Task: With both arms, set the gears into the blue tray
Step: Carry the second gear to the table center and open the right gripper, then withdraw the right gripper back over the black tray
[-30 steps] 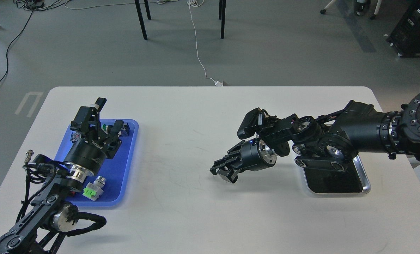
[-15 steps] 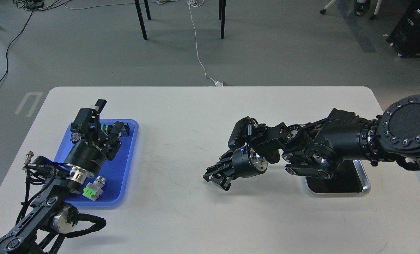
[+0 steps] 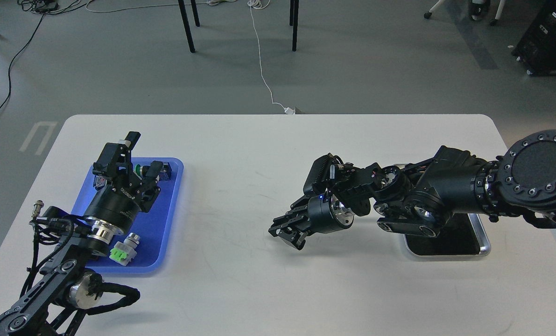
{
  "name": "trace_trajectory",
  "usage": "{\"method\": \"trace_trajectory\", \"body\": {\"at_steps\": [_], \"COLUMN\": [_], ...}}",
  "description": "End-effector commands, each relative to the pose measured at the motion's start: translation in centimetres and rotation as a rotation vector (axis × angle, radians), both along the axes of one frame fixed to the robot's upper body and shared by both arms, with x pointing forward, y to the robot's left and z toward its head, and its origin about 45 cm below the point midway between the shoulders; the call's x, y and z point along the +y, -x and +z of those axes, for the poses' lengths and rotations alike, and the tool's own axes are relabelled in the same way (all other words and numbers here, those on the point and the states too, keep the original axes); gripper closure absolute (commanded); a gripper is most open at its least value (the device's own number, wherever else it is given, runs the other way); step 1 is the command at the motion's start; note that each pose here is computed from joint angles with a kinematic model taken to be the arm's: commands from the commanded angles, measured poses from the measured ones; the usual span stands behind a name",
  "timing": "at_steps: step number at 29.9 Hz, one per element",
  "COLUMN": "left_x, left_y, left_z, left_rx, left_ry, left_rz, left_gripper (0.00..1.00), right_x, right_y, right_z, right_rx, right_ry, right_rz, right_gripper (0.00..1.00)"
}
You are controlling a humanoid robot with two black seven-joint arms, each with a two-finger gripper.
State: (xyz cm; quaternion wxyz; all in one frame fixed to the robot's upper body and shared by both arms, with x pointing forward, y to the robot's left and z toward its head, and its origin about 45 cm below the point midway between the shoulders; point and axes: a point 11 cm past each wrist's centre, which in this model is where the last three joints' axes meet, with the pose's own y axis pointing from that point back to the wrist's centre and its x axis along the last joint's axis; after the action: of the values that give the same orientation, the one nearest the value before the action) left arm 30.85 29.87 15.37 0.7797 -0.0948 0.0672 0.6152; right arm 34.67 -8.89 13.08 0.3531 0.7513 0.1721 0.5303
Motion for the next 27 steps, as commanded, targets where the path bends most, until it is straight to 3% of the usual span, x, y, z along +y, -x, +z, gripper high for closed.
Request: {"method": "trace_trajectory", "body": {"at_steps": [1,13,20,27], "left_x": [-0.1,0.1,0.2,1.2], "left_y": [0.0,0.0,-0.1,-0.5], "left_z": [0.0,0.1,0.3,1.5], "left_rx": [0.000,-0.006,-0.016,-0.084], "left_ry": [0.002,-0.001,-0.005,-0.028], "left_rz": [0.000,0.002,0.001,0.009], "left_gripper": [0.01,0.01,0.01,0.01], "right_x": [0.0,-0.2,-4.0,-9.4], "right_y": [0.0,-0.6,-4.2,-5.3], "right_z": [0.0,0.9,6.1,7.2], "right_rx": [-0.001,0.024,0.031,0.284], "right_ry": [-0.002,-0.061,-0.285,-0.759], "right_rz": [0.000,-0.080,-0.343,-0.880], "right_gripper": [0.64,0.13,0.05,0.05]}}
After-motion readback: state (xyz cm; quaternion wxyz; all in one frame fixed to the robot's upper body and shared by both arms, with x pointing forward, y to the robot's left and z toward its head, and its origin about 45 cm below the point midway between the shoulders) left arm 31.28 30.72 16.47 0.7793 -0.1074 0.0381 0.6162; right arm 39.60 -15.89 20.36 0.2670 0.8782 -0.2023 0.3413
